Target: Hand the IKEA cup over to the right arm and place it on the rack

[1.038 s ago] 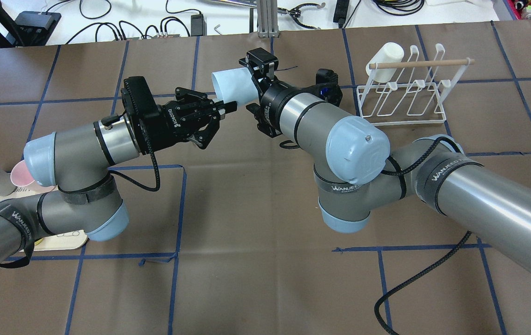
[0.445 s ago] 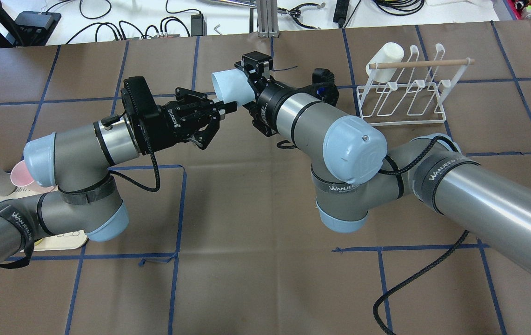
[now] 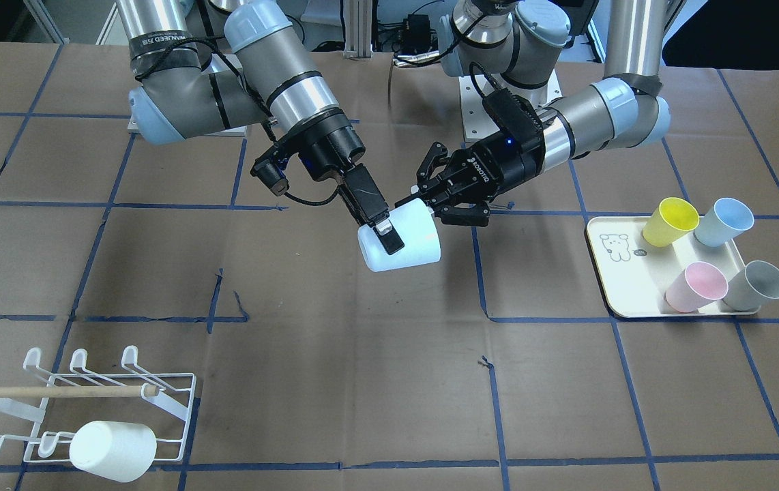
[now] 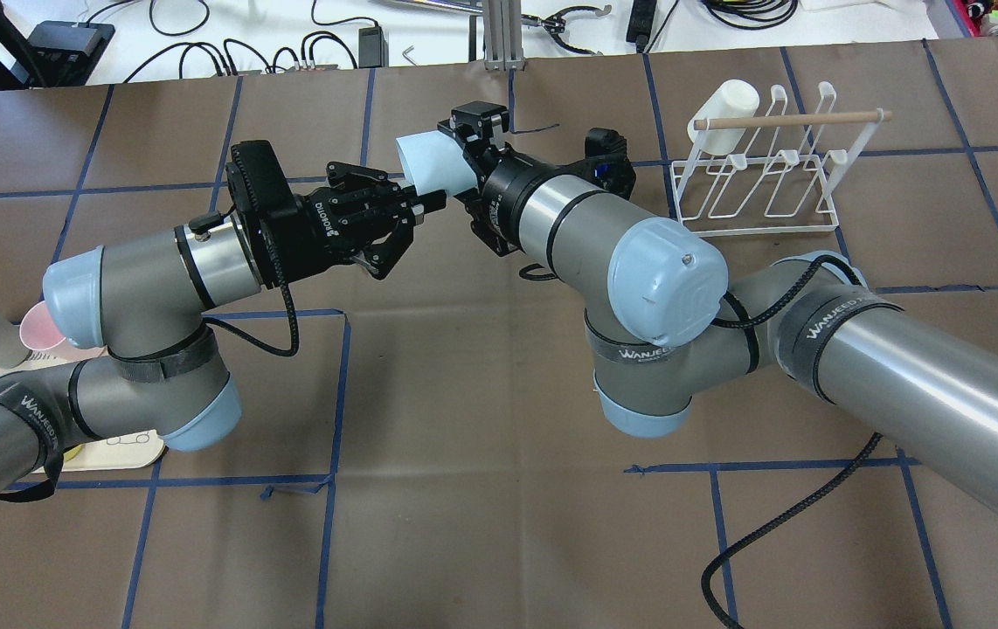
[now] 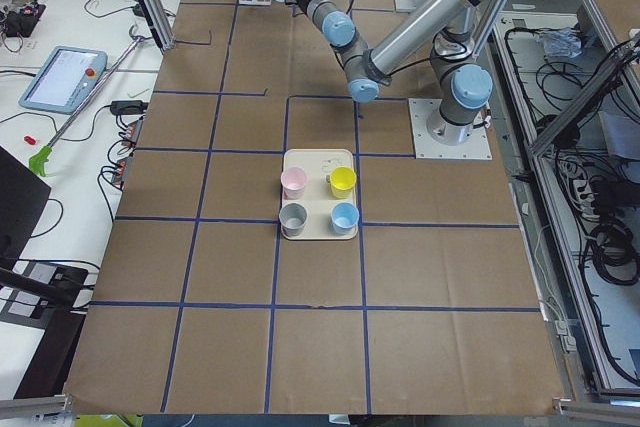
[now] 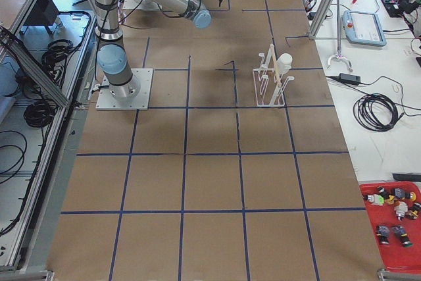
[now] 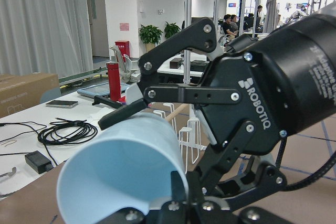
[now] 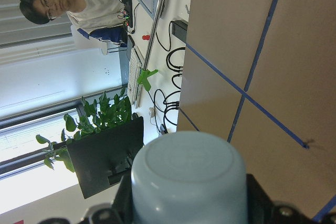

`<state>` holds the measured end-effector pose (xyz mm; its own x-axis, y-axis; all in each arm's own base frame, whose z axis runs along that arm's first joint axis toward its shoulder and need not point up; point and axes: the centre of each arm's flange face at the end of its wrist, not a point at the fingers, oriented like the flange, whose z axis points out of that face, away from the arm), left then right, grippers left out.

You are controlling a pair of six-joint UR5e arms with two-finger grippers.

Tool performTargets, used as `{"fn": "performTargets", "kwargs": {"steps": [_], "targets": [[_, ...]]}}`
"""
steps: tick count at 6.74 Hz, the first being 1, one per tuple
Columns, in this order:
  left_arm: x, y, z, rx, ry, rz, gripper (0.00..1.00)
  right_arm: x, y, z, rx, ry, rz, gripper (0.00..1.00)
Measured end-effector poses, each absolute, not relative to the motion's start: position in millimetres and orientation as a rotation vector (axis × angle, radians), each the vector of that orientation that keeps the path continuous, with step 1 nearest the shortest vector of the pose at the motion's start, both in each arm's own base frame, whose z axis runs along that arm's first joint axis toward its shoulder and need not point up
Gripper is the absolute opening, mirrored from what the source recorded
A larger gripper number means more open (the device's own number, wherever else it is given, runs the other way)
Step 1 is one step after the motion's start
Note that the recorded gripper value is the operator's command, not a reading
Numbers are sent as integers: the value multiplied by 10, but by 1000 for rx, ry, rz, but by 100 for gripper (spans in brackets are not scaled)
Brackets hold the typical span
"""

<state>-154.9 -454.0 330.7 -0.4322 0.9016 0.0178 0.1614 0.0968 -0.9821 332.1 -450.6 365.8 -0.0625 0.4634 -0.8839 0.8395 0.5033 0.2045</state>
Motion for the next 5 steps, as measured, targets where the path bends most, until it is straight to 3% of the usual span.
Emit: {"fn": "performTargets", "kwargs": {"steps": [1,2,5], "targets": [[-1549,-4542,3310,-1041,-1703,1382,95,3321,-4507,3656,1114,1701,-449,45],[-1550,-4543,3311,-1035,-1703,1379,99,3319,-4509,3654,1114,1702,-450,45],[-1532,-4545,3322,-1029,-1705,1378,99,3317,-4513,3657,1110,1702,-454,44]]}}
